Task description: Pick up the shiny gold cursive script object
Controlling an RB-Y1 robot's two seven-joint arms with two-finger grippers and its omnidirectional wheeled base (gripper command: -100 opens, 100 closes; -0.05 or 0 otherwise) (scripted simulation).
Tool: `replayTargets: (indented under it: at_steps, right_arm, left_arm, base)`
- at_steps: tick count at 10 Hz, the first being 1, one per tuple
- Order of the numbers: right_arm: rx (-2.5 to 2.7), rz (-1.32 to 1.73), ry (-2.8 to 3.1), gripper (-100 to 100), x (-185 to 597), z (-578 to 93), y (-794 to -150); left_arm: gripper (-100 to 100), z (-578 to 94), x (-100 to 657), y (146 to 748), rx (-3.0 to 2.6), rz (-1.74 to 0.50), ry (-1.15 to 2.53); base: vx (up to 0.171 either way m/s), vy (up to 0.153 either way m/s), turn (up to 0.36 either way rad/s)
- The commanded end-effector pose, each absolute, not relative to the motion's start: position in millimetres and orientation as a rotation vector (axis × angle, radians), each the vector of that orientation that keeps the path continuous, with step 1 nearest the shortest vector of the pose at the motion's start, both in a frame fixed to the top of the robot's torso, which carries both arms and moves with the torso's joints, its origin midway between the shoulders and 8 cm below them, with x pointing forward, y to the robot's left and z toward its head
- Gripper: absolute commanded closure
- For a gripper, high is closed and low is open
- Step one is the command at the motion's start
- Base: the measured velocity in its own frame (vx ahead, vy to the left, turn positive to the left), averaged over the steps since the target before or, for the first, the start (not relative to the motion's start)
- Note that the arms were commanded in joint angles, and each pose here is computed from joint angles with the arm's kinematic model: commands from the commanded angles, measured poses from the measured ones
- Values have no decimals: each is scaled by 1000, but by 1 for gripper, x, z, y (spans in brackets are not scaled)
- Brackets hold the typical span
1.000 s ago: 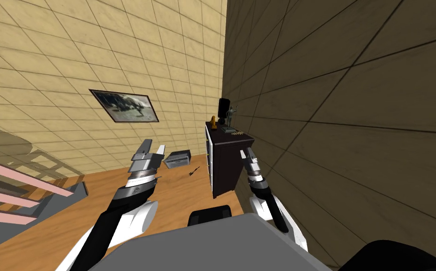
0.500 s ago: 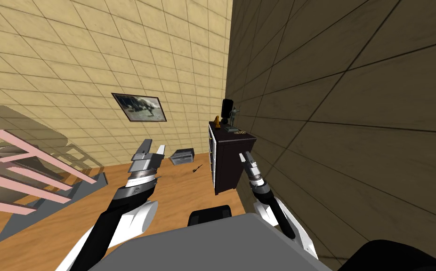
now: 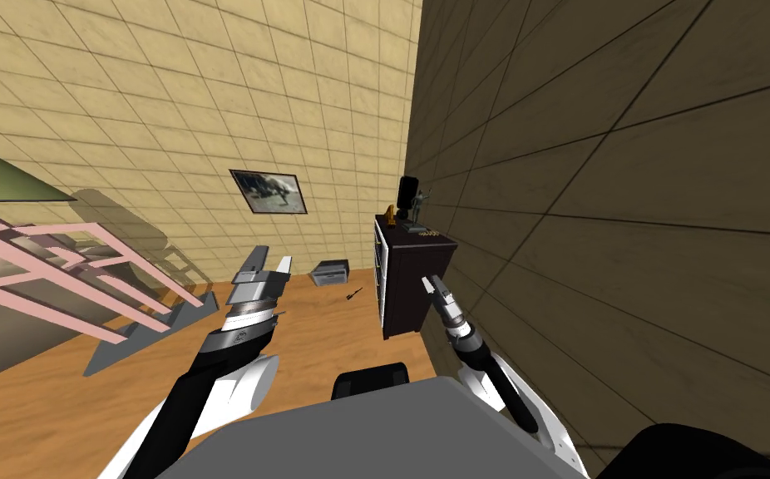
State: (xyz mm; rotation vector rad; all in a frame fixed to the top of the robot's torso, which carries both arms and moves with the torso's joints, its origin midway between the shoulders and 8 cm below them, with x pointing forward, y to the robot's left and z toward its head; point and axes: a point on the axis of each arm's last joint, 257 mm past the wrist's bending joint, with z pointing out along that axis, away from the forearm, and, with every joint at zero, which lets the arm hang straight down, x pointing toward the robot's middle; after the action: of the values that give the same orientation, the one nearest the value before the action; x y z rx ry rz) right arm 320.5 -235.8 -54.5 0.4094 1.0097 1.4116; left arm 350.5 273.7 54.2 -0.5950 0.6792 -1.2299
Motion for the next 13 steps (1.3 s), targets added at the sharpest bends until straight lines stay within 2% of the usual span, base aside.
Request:
replayTargets:
  at_steps: [1, 13]
  right_arm:
    - [393, 1410, 1048, -100, 315, -68, -237]
    - [212, 1366, 1347, -100, 291, -129, -253]
  left_arm:
    - [0, 54, 350, 274, -595, -1230, 679]
    - [0, 54, 350, 274, -595, -1230, 679]
  base:
    - [-88, 31, 159]
    - [-52, 17, 104]
